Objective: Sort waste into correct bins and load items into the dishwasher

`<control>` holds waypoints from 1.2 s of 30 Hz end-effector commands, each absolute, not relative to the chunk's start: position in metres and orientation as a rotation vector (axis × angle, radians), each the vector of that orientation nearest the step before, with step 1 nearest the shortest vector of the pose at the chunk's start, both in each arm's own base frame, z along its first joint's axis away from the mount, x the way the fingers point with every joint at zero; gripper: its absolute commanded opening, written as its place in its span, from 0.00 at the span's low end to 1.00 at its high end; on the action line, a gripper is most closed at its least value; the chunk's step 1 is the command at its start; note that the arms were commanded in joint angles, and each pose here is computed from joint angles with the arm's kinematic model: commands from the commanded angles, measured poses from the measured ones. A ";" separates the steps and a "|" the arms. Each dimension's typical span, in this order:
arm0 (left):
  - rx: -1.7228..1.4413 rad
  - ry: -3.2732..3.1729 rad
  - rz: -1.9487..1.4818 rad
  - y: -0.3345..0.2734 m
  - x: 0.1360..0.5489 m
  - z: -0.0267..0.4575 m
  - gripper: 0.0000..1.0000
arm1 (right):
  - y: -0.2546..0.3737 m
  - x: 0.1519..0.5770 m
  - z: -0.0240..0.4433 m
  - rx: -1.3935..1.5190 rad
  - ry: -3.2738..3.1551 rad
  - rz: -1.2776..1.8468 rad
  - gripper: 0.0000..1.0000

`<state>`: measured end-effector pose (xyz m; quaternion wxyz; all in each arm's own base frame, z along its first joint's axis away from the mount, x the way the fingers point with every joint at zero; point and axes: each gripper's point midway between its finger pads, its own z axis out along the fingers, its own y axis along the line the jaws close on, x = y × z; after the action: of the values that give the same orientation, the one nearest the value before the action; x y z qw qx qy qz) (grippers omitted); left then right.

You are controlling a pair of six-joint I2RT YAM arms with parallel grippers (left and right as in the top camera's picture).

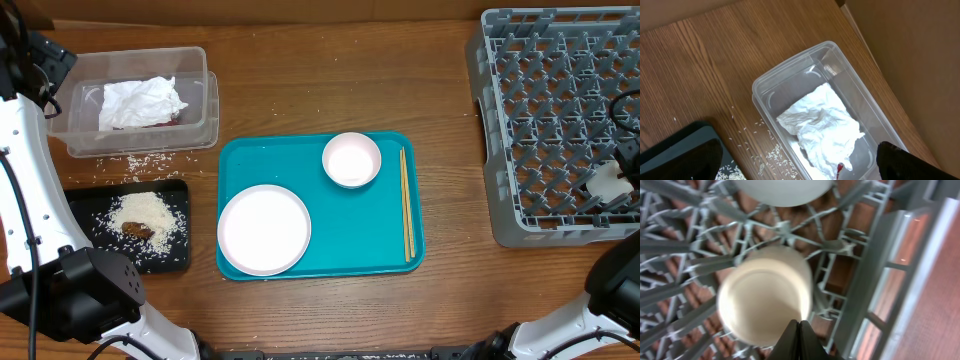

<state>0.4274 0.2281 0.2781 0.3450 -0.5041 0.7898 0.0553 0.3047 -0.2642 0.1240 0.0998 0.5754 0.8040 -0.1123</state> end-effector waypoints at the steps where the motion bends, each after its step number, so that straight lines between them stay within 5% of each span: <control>1: -1.302 2.055 0.170 0.233 0.426 0.277 1.00 | -0.272 0.296 0.139 1.764 2.297 -0.392 0.04; 9: -1.302 2.055 0.170 0.233 0.426 0.277 1.00 | -0.241 0.326 0.211 1.597 2.227 -0.030 0.04; 13: -1.302 2.055 0.170 0.233 0.426 0.277 1.00 | -0.140 0.371 0.306 0.868 2.211 0.653 0.04; 16: -1.302 2.055 0.170 0.233 0.426 0.277 1.00 | -0.086 0.369 0.346 0.562 2.173 0.806 0.13; 18: -1.302 2.055 0.170 0.233 0.426 0.277 1.00 | -0.059 0.368 0.352 0.438 2.198 0.797 0.32; 20: -1.302 2.055 0.170 0.233 0.426 0.277 1.00 | -0.034 0.369 0.349 0.335 2.244 0.775 0.54; 25: -1.302 2.055 0.170 0.233 0.426 0.277 1.00 | 0.036 0.378 0.312 0.146 2.418 0.694 0.61; 27: -1.302 2.055 0.170 0.233 0.426 0.277 1.00 | 0.065 0.381 0.296 0.062 2.471 0.686 0.75; 36: -1.302 2.055 0.170 0.233 0.426 0.277 1.00 | 0.194 0.404 0.212 -0.174 2.637 0.520 0.69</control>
<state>0.4274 0.2281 0.2781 0.3450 -0.5041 0.7898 0.0553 0.3976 0.1735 0.2463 0.2354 -0.0717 0.9362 0.2508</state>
